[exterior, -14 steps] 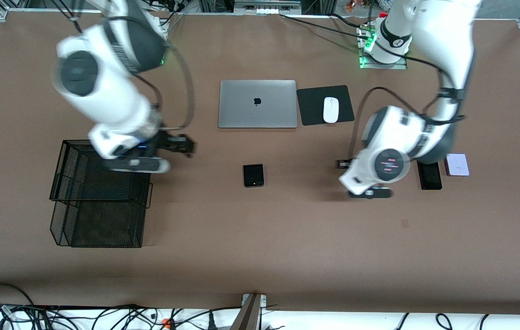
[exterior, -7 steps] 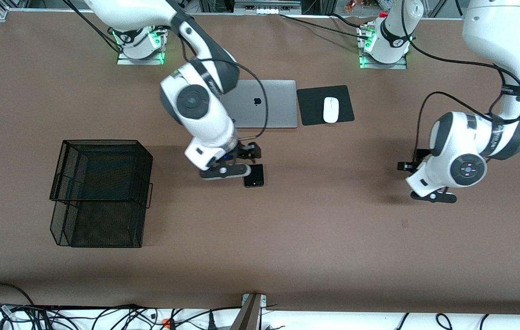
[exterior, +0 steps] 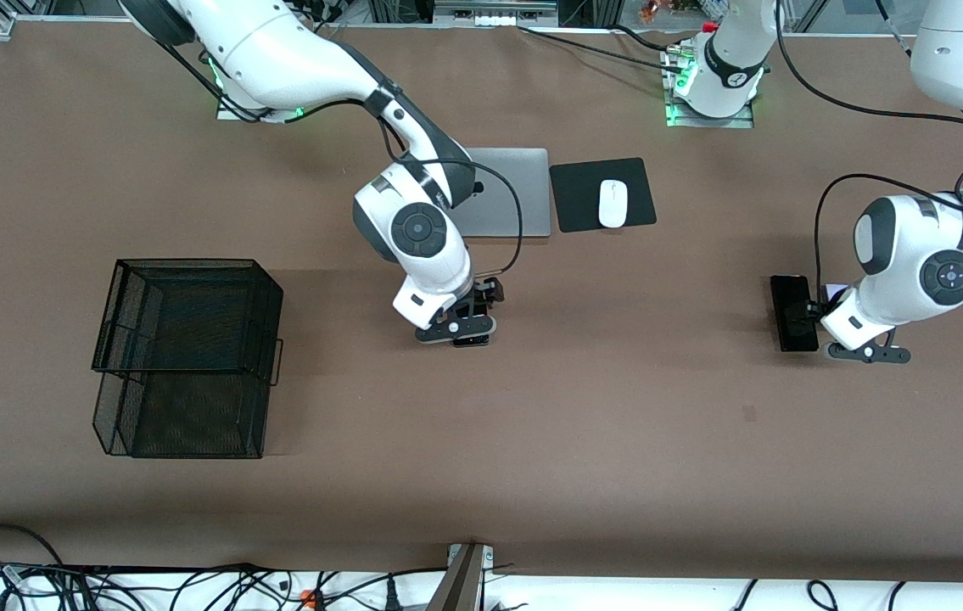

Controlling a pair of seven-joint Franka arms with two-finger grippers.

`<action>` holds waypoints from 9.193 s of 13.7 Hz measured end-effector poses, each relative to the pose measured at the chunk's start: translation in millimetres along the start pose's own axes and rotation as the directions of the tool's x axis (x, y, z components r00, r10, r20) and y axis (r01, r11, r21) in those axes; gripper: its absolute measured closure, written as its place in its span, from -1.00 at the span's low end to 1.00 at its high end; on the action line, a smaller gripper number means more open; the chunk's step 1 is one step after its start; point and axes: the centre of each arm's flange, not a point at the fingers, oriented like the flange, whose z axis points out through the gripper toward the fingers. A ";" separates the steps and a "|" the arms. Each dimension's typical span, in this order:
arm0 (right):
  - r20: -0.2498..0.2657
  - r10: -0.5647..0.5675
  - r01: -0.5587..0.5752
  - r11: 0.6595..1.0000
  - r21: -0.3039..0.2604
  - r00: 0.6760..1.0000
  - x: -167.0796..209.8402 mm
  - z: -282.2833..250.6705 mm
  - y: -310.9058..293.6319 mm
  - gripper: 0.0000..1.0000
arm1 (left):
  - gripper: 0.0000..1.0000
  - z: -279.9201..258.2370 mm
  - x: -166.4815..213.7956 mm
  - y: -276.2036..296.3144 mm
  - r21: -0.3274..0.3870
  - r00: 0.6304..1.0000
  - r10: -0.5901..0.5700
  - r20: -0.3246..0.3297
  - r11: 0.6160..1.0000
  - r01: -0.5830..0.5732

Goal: Place phones with both arms
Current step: 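Grasp the flip phone with the right gripper while the left gripper reaches the black phone, then carry the flip phone into the basket while the left gripper lifts the black phone, then set the black phone mid-table with the left gripper while the right gripper releases, then grasp the black phone with the right gripper while the left gripper reaches the white phone, then lift the black phone with the right gripper while the left gripper grasps the white phone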

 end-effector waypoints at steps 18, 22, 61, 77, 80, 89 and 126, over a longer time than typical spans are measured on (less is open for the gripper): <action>-0.043 -0.044 0.041 0.998 -0.057 0.998 -9.9 67.2 -4.4 -1.00 | -1.00 39.2 -34.7 16.9 -0.040 0.989 -0.123 -0.079 0.992 0.120; -0.058 -0.056 0.052 0.996 -0.067 0.997 -11.5 73.9 -6.3 -0.99 | -1.00 45.2 -33.4 28.8 -0.052 0.989 -0.124 -0.077 0.991 0.121; 0.025 0.277 -0.271 0.954 -0.130 0.961 -55.1 -124.2 516.7 -0.63 | -0.59 -66.9 59.1 551.0 -0.243 0.982 -0.176 -0.063 0.957 0.156; 0.018 0.213 -0.210 0.972 -0.103 0.977 -3.3 -227.2 469.6 -0.99 | -1.00 -53.0 36.1 629.7 -0.258 0.987 -0.133 -0.088 0.960 0.106; 0.015 0.205 -0.202 0.975 -0.095 0.979 8.6 -227.5 384.8 -1.00 | -1.00 -66.8 46.9 611.0 -0.223 0.987 -0.152 -0.057 0.965 0.136; -0.023 0.297 -0.297 0.955 -0.008 0.955 14.6 -129.3 110.8 -1.00 | -1.00 -95.2 66.4 387.6 -0.039 0.980 -0.116 0.160 0.992 0.124; -0.043 0.075 -0.078 0.995 -0.062 0.996 -16.1 71.8 -21.7 -0.64 | -1.00 35.6 -51.2 -87.3 -0.065 0.997 -0.043 -0.068 0.997 0.039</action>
